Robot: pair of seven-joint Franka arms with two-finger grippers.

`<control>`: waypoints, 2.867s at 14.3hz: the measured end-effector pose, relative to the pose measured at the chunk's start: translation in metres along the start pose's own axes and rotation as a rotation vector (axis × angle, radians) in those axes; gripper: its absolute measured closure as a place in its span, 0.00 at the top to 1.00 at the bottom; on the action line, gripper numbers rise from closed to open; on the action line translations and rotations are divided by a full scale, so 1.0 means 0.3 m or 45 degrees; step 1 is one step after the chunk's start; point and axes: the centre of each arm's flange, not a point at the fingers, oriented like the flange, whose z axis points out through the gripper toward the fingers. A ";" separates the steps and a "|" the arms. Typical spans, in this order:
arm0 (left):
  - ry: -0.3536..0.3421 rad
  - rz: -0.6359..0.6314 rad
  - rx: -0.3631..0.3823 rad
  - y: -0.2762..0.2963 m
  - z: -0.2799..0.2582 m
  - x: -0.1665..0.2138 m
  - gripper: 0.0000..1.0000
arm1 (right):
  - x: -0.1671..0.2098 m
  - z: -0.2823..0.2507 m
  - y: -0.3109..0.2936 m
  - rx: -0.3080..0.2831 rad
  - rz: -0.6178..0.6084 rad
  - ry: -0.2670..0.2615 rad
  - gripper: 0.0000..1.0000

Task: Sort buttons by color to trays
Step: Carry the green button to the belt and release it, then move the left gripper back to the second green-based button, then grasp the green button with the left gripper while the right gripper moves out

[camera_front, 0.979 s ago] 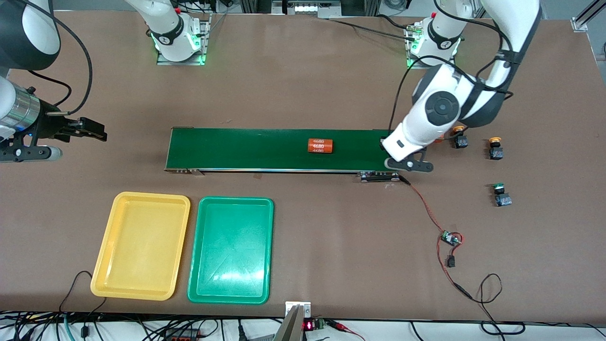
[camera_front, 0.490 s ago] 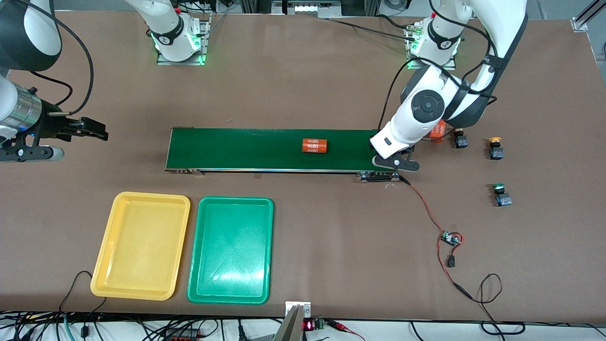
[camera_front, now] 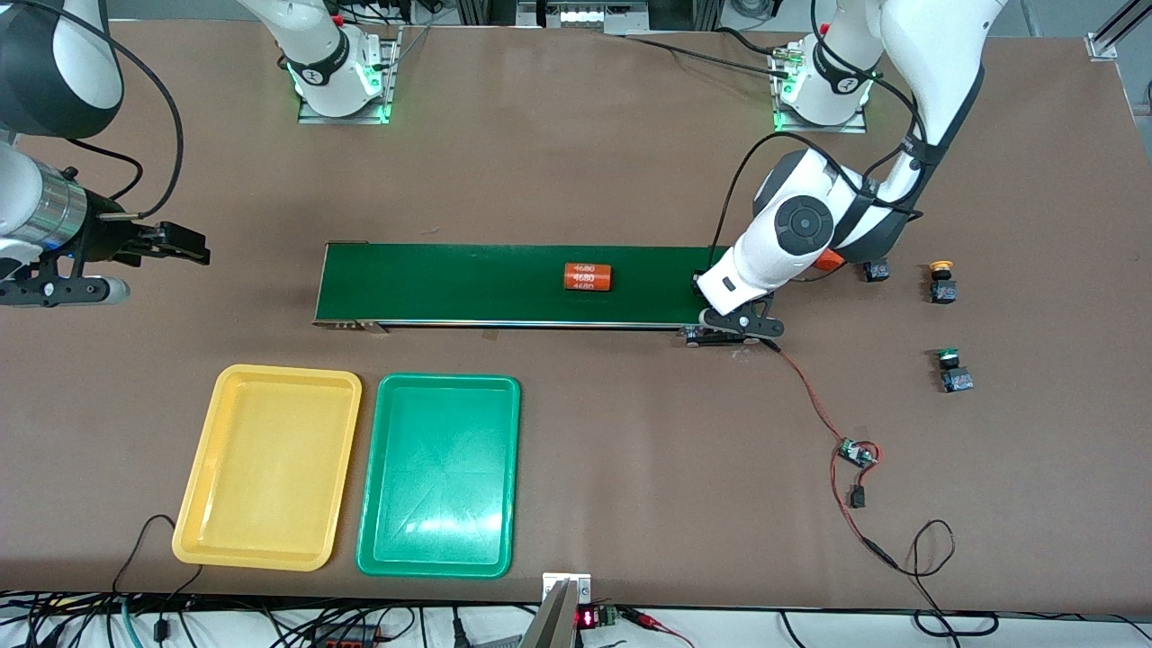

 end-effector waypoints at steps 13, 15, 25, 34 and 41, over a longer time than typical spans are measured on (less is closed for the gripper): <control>0.149 -0.464 0.025 -0.714 -0.290 0.091 1.00 | -0.001 -0.002 0.000 0.000 0.000 0.001 1.00; 0.117 -0.547 0.010 -0.844 -0.247 0.079 1.00 | -0.001 -0.002 0.000 0.000 0.000 0.001 1.00; 0.090 -0.498 0.001 -1.353 -0.140 -0.011 1.00 | -0.021 -0.019 -0.001 0.001 -0.001 -0.013 1.00; 0.166 -0.476 0.017 -1.482 -0.053 0.084 1.00 | -0.167 -0.096 -0.001 0.006 0.000 -0.017 1.00; 0.126 -0.458 0.000 -1.496 0.040 0.100 0.99 | -0.426 -0.058 -0.078 0.017 0.020 0.032 1.00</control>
